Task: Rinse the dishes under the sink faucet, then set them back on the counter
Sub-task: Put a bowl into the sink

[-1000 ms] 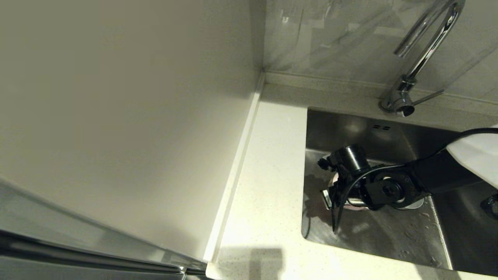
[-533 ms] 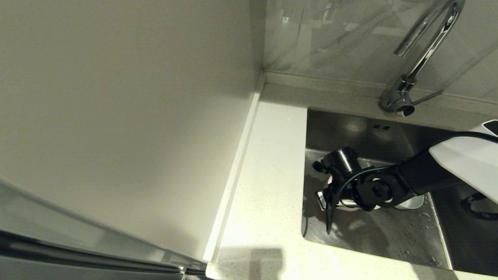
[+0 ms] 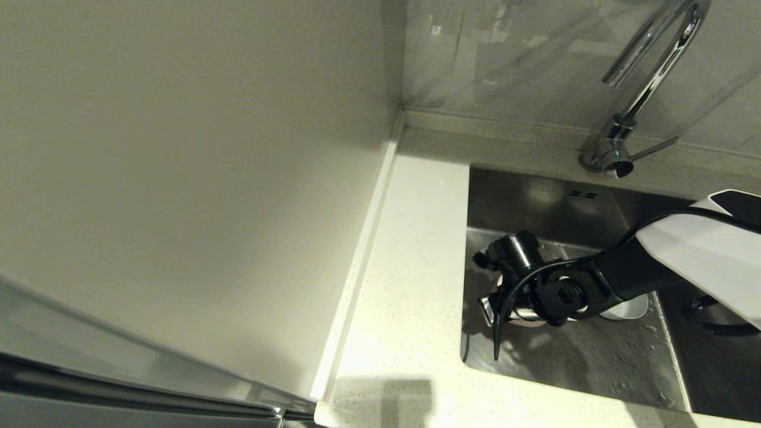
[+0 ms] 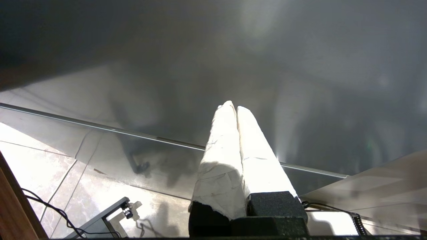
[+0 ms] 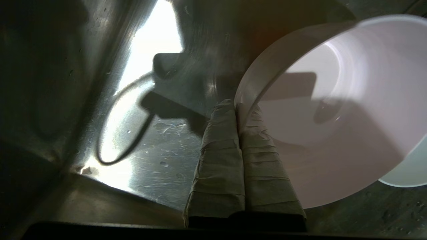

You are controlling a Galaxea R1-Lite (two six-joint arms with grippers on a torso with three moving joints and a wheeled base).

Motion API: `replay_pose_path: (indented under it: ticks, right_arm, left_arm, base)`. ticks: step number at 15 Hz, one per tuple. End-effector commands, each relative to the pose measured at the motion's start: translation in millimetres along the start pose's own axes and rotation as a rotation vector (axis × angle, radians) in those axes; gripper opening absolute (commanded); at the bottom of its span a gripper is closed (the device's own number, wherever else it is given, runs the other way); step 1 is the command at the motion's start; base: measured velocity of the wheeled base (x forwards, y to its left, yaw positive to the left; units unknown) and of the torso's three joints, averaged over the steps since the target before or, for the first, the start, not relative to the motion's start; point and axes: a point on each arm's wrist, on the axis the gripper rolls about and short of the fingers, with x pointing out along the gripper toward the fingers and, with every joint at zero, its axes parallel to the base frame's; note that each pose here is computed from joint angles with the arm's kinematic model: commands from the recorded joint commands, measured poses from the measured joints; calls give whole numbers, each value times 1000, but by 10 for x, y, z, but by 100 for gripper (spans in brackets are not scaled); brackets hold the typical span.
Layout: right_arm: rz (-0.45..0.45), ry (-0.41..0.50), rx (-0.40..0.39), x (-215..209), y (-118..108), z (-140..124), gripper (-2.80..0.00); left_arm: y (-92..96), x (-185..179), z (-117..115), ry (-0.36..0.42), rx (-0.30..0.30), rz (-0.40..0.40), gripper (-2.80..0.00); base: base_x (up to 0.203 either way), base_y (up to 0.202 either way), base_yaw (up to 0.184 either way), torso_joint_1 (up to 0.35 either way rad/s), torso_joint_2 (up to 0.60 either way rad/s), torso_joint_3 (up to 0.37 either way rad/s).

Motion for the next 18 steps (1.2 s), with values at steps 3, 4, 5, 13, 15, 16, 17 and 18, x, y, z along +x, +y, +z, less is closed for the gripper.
replay_pose_path:
  ticks: [3,4,5,13,15,16,17,18]
  right_arm:
    - [-2,8,-4,28,13,-19,-280]
    - [-2,5,-3,22,11,-11,0]
    - [-2,3,-1,11,8,-8,0]
    - [-3,-66,22,-507,-147,21,0]
    - [-11,-80,36,-696,-242,-30,0]
    - [-18,-90,47,-803,-307,-63,0]
    - [-26,-98,59,-914,-378,-107,0]
    - [-34,-106,72,-1013,-442,-154,0]
  left_arm:
    - [0,-2,0,-3,-1,0,-280]
    - [0,-2,0,-3,-1,0,-280]
    - [0,-2,0,-4,-1,0,-280]
    - [0,-3,-1,-5,-1,0,-280]
    - [0,-2,0,-3,0,0,-280]
    - [0,-2,0,-3,-1,0,-280]
    - [0,-2,0,-3,0,-1,-280]
    - [0,-2,0,-3,1,0,-280]
  base:
    - [0,0,0,0,0,0]
    - [0,0,0,0,0,0]
    - [0,0,0,0,0,0]
    - [0,0,0,0,0,0]
    - [0,0,0,0,0,0]
    - [0,0,0,0,0,0]
    - [0,0,0,0,0,0]
    - [0,0,0,0,0,0]
